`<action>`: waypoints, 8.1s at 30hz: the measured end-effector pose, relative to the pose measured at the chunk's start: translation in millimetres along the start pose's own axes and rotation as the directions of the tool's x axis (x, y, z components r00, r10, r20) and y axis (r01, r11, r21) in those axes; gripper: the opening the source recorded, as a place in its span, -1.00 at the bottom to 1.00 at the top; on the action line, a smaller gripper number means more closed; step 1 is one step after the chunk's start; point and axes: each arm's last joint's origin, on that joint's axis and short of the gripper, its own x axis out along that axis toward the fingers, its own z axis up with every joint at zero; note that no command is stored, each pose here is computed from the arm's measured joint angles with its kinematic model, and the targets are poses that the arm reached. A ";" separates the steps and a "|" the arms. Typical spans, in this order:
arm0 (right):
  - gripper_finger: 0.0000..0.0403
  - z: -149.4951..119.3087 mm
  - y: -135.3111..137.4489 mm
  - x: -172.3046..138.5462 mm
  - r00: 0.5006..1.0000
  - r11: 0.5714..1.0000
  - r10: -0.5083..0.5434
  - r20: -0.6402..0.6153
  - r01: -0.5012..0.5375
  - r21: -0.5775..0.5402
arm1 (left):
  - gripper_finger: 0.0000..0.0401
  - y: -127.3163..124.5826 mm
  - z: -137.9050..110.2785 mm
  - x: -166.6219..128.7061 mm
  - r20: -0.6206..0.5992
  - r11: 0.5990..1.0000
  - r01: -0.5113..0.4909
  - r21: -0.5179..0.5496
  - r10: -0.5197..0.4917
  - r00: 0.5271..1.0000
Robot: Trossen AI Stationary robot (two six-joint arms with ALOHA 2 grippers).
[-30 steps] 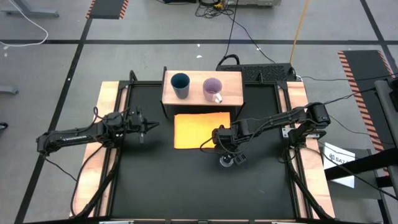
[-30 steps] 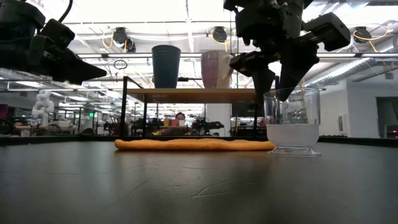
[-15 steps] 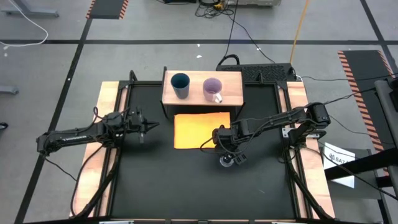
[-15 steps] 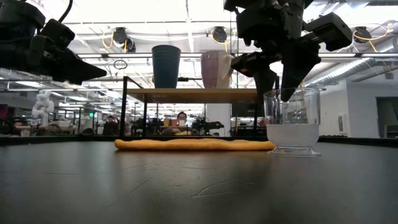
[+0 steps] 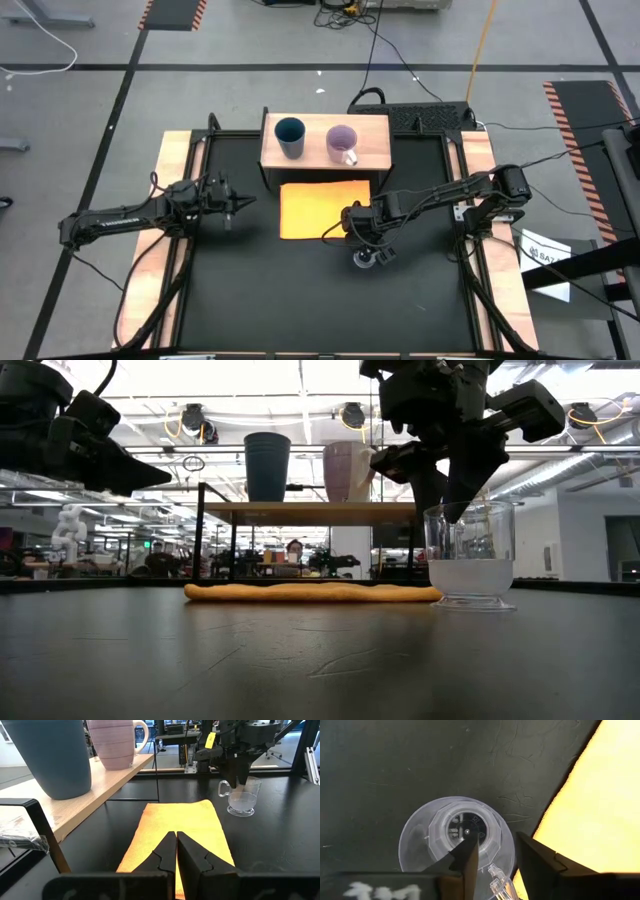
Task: Stack small to large cups/mugs on shelf
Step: Put the transparent mug on the shelf
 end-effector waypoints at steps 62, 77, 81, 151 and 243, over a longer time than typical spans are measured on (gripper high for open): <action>-1.00 7.7 -5.6 -14.9 0.999 0.999 -0.023 0.025 0.022 0.028 | -0.92 -0.2 -1.2 0.0 -0.012 1.000 0.002 -0.002 -0.002 1.000; -1.00 6.5 -3.1 -25.6 0.999 0.999 0.006 -0.041 -0.004 0.050 | -0.92 -0.8 -0.6 0.0 -0.005 1.000 0.028 -0.001 -0.028 1.000; -1.00 15.3 -4.0 -42.4 1.000 0.998 -0.001 -0.027 0.002 0.055 | -0.92 -0.8 -0.6 0.0 -0.004 1.000 0.028 0.003 -0.028 1.000; -1.00 -37.7 14.0 -194.4 0.979 0.952 -0.140 0.145 0.093 0.291 | -0.92 -1.0 0.1 0.0 0.003 0.999 0.033 -0.004 -0.033 0.999; -1.00 -183.3 79.5 -131.5 0.861 0.844 -0.380 0.338 0.173 0.508 | -0.92 -1.3 0.1 0.0 0.004 0.999 0.043 -0.007 -0.043 0.999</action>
